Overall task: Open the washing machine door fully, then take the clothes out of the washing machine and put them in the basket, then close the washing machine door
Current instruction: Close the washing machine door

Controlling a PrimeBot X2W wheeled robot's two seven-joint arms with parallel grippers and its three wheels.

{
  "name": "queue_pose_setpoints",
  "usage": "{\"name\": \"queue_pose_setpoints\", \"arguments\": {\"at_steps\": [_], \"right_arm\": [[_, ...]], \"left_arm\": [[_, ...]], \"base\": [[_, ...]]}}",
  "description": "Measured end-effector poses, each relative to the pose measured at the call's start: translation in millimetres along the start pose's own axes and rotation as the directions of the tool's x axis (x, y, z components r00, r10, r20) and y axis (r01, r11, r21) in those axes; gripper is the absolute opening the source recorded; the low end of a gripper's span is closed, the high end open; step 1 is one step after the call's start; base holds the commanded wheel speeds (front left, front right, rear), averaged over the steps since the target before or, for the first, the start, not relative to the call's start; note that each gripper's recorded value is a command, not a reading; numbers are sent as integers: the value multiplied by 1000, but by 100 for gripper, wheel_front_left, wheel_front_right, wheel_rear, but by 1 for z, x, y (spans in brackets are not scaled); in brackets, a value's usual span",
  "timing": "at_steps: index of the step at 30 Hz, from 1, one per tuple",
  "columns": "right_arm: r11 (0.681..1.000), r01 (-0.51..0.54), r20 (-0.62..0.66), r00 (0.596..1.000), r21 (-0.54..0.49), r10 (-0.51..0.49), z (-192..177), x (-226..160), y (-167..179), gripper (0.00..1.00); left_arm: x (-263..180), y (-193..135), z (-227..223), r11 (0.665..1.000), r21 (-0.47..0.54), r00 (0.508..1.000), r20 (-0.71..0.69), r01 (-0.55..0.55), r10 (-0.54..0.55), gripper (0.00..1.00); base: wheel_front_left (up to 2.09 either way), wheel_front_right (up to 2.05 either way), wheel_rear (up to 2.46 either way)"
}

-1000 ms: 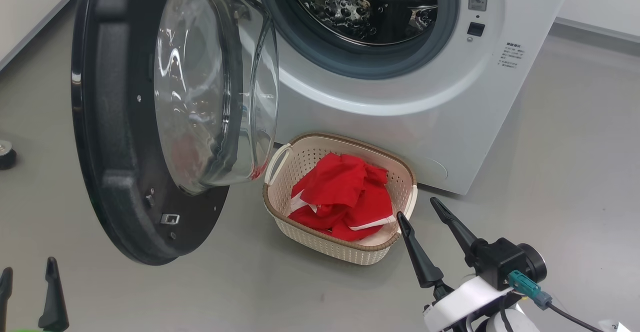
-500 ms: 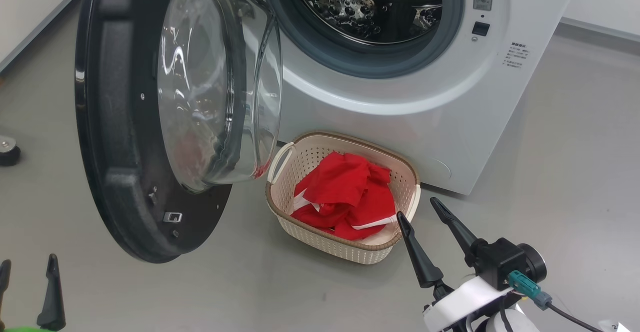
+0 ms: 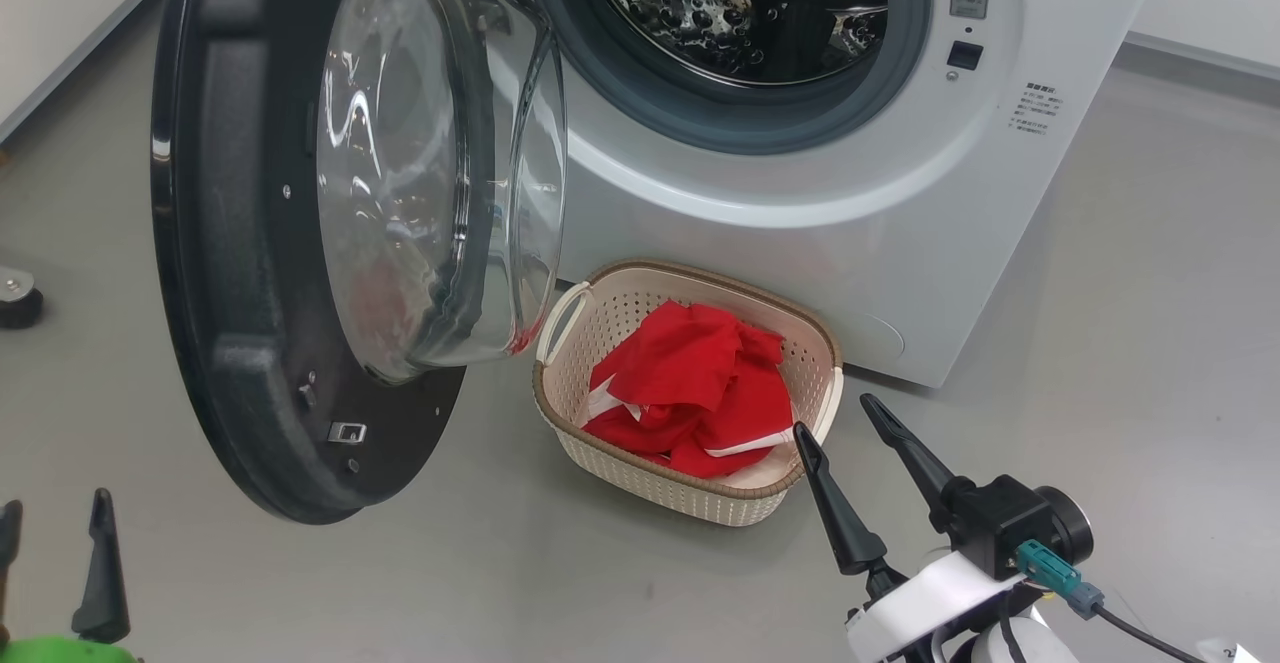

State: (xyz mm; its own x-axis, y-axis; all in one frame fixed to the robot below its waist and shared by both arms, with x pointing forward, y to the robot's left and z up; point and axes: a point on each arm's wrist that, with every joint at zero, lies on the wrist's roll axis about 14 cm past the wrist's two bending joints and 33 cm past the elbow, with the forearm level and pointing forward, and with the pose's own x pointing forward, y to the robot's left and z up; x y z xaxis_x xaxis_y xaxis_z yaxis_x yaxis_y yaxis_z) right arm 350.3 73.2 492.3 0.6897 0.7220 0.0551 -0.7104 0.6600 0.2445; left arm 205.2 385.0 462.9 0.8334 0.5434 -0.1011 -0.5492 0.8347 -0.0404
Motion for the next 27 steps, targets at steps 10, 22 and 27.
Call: {"name": "queue_pose_setpoints", "arguments": {"at_steps": [10, 22, 27], "right_arm": [[1000, 2, -1, 1000, 1, -2, 0, 0, -1, 100], [1000, 3, -15, 1000, 8, -3, -6, 0, -2, 100], [1000, 8, -22, 1000, 11, -7, -9, 0, -4, 100]], "left_arm": [[11, -8, 30, 1000, 8, 995, 95, 24, -24, 0], [24, -8, 52, 966, -258, 984, 173, -1, 47, 0], [34, -19, 44, 843, -537, 991, 110, -10, 82, 0]], "base": [[0, 0, 0], [0, 0, 0], [0, 0, 0]]}}
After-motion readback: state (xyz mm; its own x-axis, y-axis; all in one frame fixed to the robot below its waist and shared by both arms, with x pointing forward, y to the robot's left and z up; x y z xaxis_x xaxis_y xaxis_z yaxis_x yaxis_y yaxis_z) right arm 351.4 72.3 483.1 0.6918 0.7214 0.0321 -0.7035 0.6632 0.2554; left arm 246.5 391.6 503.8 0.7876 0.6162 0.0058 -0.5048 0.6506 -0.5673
